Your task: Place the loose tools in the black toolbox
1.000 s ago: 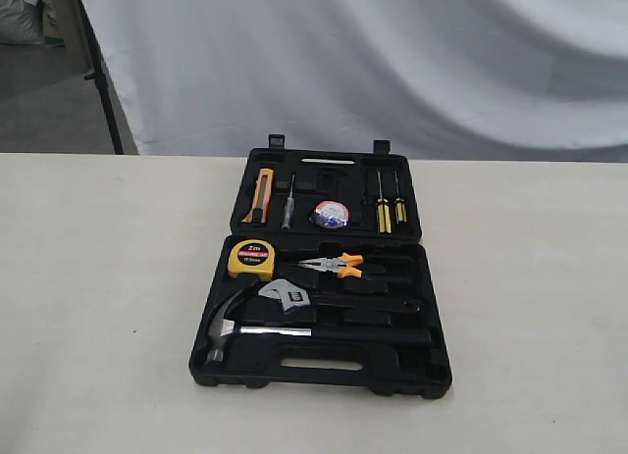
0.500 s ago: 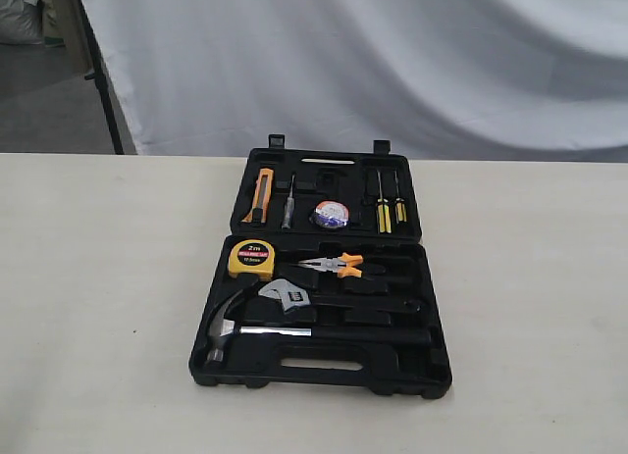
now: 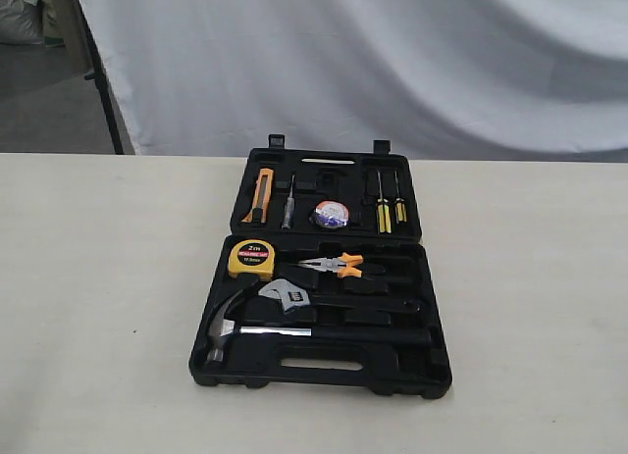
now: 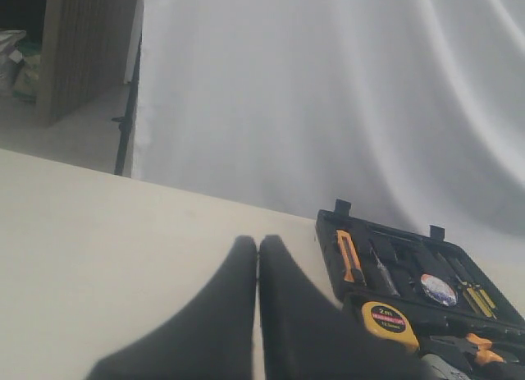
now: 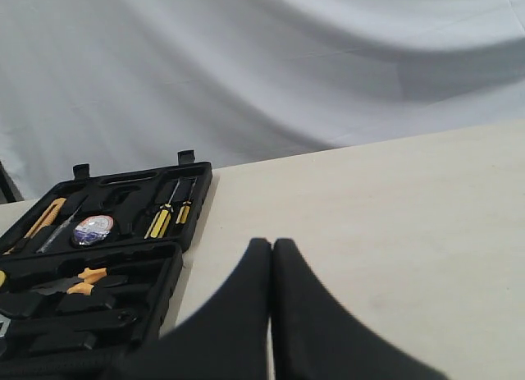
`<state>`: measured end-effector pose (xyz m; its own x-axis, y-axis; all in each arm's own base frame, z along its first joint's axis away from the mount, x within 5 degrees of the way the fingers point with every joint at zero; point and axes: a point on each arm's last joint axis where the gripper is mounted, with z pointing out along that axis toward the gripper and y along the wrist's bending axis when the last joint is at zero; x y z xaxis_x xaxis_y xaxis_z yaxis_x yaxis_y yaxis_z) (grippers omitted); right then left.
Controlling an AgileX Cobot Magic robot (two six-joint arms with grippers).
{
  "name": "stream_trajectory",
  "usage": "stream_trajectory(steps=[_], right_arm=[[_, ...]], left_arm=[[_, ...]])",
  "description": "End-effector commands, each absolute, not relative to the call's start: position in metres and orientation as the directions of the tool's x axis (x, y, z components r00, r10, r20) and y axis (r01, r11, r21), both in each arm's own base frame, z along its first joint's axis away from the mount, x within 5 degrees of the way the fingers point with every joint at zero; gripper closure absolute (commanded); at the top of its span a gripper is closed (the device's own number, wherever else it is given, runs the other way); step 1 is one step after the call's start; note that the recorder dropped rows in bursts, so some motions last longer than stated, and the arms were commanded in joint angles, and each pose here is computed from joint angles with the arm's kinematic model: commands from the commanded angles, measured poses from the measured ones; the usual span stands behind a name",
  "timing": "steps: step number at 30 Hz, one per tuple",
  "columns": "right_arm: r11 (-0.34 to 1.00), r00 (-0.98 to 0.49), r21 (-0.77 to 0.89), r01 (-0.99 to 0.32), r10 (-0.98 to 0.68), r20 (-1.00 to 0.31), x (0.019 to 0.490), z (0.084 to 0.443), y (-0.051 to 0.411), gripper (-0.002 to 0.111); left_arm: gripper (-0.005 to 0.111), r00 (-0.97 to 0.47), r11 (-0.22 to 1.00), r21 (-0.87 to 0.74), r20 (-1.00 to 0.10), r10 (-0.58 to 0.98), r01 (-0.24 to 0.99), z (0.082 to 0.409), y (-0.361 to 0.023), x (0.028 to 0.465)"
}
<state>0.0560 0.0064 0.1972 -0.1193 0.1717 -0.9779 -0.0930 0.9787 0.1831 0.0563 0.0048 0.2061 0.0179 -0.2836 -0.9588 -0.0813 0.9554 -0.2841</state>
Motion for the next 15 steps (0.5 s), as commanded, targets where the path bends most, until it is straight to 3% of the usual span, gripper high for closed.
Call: stream_trajectory(steps=[1, 15], right_arm=[[0.980, -0.118, 0.177, -0.090, 0.166, -0.979, 0.0557, 0.1961, 0.0061, 0.109], [0.979, -0.117, 0.184, -0.089, 0.174, -0.978, 0.0557, 0.1963, 0.0061, 0.109]], left_arm=[[0.106, 0.029, 0.955, -0.286, -0.958, -0.285, -0.071, 0.2078, 0.0044, 0.0560], [0.106, 0.029, 0.955, -0.286, -0.958, -0.285, -0.071, 0.2078, 0.0044, 0.0560]])
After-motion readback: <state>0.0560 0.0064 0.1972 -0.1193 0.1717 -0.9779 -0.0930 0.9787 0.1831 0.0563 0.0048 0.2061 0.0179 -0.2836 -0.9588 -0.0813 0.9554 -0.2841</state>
